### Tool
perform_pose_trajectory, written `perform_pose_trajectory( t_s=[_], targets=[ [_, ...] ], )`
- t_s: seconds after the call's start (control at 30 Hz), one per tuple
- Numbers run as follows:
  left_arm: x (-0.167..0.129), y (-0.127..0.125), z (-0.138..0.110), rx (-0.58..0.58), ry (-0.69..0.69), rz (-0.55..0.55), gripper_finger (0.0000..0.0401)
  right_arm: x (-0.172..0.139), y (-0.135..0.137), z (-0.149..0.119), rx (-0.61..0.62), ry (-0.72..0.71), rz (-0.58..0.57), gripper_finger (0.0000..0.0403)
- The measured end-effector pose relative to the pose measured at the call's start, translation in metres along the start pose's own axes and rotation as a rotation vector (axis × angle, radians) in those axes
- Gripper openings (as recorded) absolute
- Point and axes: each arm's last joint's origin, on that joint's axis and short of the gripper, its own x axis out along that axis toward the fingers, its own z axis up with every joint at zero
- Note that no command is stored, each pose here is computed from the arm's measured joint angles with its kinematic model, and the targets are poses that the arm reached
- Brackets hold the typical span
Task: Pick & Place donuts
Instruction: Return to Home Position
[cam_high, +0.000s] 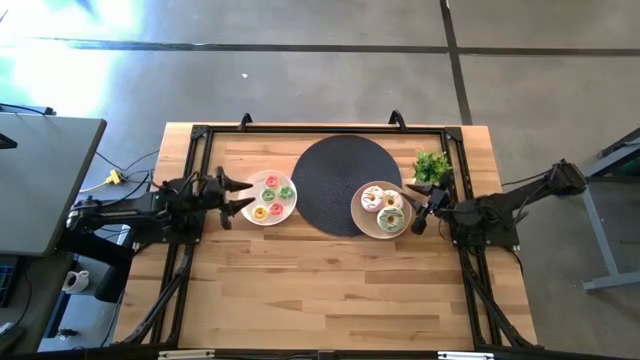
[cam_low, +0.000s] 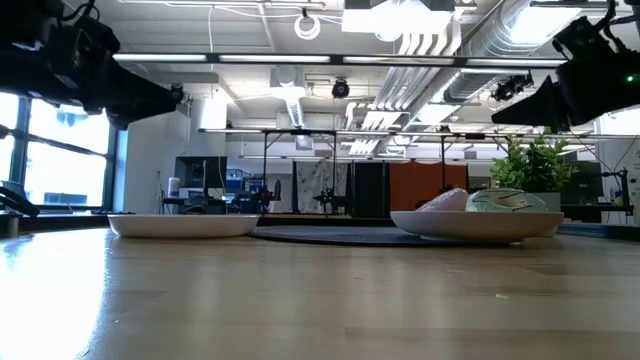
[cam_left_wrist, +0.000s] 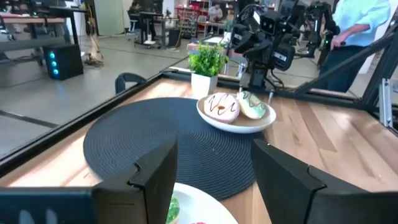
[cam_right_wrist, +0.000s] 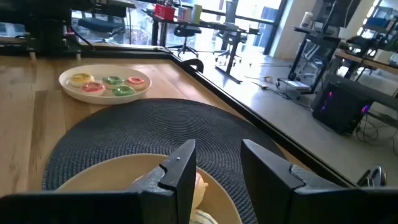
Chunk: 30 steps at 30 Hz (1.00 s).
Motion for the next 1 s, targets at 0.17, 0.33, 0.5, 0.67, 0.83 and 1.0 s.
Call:
perform_pose_trajectory(
  t_s=[0.17,0.33,0.5,0.67,0.83,1.0],
  targets=[
    [0.002,0.000,-0.007,0.000,0.005,0.000,0.0202,0.005,-0.001,-0.006,-0.016,-0.031,0.042,0.0124],
    [0.003,0.000,-0.011,0.012,-0.020,-0.002,0.0202,0.011,-0.003,-0.011,-0.045,-0.068,0.138,0.0124],
    [0.003,0.000,-0.011,0.026,-0.017,-0.002,0.0202,0.017,-0.008,-0.010,-0.073,-0.076,0.187,0.0124],
    [0.005,0.000,-0.013,0.030,0.003,-0.001,0.0202,0.022,-0.015,-0.012,-0.081,-0.061,0.183,0.0124],
    [0.005,0.000,-0.014,0.030,0.005,-0.002,0.0202,0.024,-0.018,-0.014,-0.083,-0.045,0.191,0.0124],
    [0.005,0.000,-0.014,0.029,0.005,-0.002,0.0202,0.023,-0.018,-0.015,-0.065,-0.040,0.268,0.0124]
  ],
)
